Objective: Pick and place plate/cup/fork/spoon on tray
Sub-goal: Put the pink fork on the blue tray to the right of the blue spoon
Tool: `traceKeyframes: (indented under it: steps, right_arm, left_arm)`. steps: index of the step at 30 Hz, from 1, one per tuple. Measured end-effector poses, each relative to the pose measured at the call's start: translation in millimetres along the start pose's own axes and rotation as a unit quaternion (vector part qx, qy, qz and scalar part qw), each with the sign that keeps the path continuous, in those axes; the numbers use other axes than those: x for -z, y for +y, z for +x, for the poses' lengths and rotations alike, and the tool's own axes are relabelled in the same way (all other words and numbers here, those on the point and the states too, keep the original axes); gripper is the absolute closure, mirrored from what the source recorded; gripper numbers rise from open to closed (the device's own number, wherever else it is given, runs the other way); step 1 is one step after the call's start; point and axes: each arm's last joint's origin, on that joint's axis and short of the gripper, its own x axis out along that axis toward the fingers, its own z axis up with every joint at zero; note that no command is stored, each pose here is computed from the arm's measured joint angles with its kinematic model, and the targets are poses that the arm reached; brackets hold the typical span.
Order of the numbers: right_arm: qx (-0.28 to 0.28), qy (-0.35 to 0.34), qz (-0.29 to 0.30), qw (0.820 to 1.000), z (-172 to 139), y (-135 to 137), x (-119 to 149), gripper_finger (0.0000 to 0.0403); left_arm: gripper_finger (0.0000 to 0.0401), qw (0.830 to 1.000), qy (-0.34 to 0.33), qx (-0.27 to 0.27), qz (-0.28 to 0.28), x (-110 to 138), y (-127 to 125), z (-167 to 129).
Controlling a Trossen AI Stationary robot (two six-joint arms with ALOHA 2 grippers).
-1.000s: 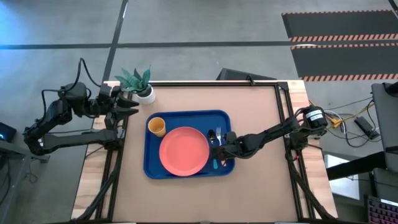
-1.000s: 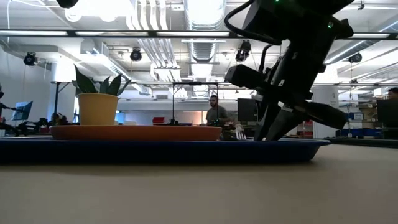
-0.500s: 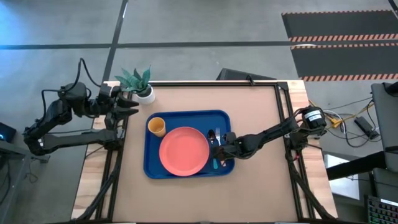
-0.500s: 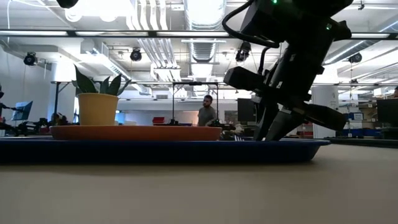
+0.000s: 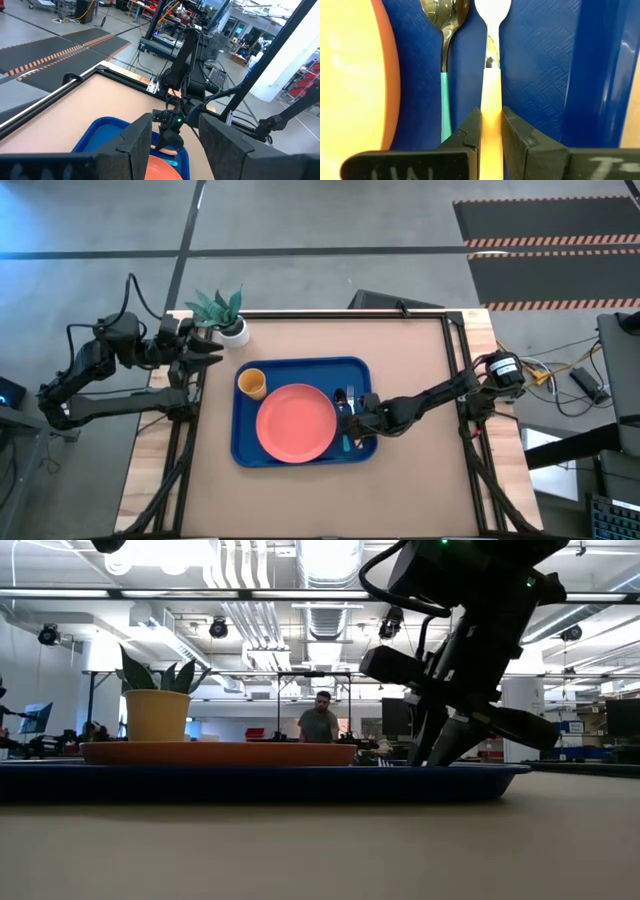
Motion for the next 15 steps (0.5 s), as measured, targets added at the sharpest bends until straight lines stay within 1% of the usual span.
traceKeyframes:
  steps: [15]
  right_arm:
    - [0.018, 0.008, -0.007, 1.000, -0.7, -3.8, 3.3, 0.0369]
  left_arm:
    - [0.0252, 1.000, 0.001, 0.000, 0.000, 0.0, 0.1, 0.2]
